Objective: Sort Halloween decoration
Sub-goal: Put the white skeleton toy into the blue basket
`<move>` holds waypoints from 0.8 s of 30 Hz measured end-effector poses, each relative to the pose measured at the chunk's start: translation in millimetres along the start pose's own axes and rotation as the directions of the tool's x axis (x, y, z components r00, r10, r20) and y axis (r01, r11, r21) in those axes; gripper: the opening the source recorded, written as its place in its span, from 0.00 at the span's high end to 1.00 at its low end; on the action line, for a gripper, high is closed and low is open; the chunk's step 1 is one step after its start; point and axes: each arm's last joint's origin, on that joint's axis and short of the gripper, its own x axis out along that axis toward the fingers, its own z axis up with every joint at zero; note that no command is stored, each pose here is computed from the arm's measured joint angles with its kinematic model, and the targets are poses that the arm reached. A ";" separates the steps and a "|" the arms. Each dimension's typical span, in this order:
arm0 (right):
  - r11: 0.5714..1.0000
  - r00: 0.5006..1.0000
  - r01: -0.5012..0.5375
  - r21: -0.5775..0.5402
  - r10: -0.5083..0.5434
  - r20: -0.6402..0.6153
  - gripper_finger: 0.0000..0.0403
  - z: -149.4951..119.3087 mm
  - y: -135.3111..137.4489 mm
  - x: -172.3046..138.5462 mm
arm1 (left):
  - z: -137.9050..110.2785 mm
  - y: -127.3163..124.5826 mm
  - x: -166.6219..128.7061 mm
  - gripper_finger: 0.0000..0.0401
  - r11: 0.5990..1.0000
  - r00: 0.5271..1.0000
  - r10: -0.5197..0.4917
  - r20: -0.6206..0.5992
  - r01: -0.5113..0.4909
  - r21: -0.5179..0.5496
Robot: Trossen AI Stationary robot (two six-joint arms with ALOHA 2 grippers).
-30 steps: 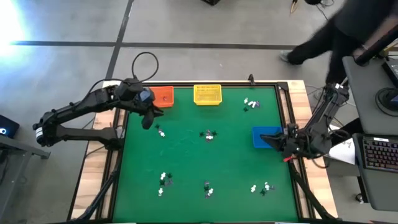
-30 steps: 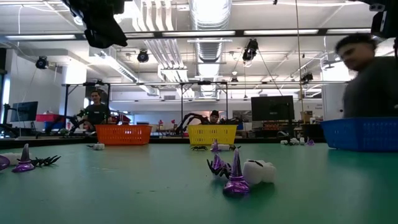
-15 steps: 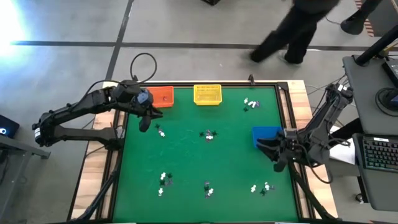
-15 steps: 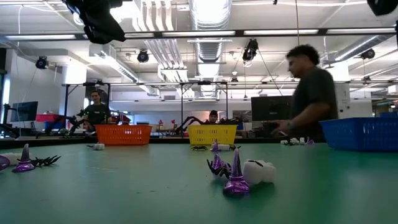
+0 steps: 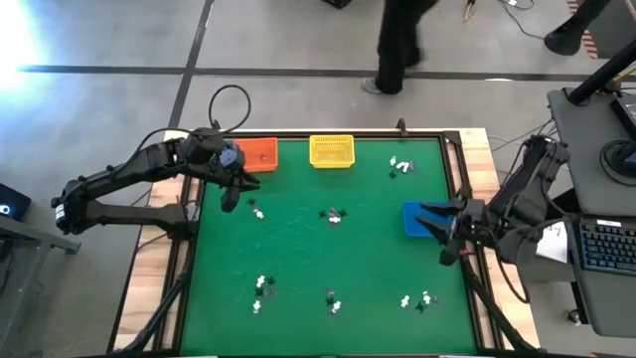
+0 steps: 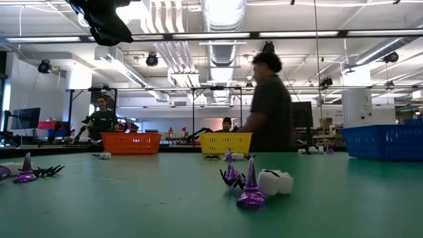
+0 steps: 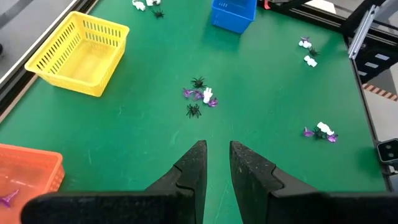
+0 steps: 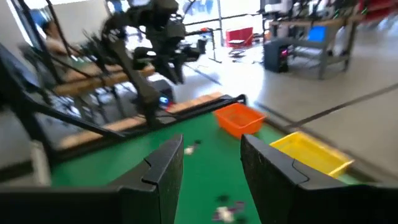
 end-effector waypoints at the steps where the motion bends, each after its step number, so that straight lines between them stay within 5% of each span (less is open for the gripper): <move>1: 1.000 1.000 0.016 -0.018 -0.016 -0.009 0.62 2.7 -2.8 0.5 | 0.0 0.0 0.1 0.87 1.000 1.000 0.000 0.000 0.000 0.000; 10: 0.965 0.972 0.115 0.236 -0.060 -0.226 0.62 13.1 -20.6 7.8 | -0.1 0.1 0.2 0.87 1.000 1.000 0.000 -0.001 0.000 -0.002; 18: 0.908 0.825 0.300 0.293 -0.093 -0.557 0.65 -12.7 -8.5 23.4 | -0.1 0.1 0.2 0.87 1.000 1.000 0.000 -0.001 0.000 0.029; 24: 0.798 0.734 0.451 0.400 -0.076 -0.675 0.66 -26.7 11.3 32.2 | -0.1 0.1 0.3 0.87 0.999 1.000 0.000 -0.002 0.000 0.039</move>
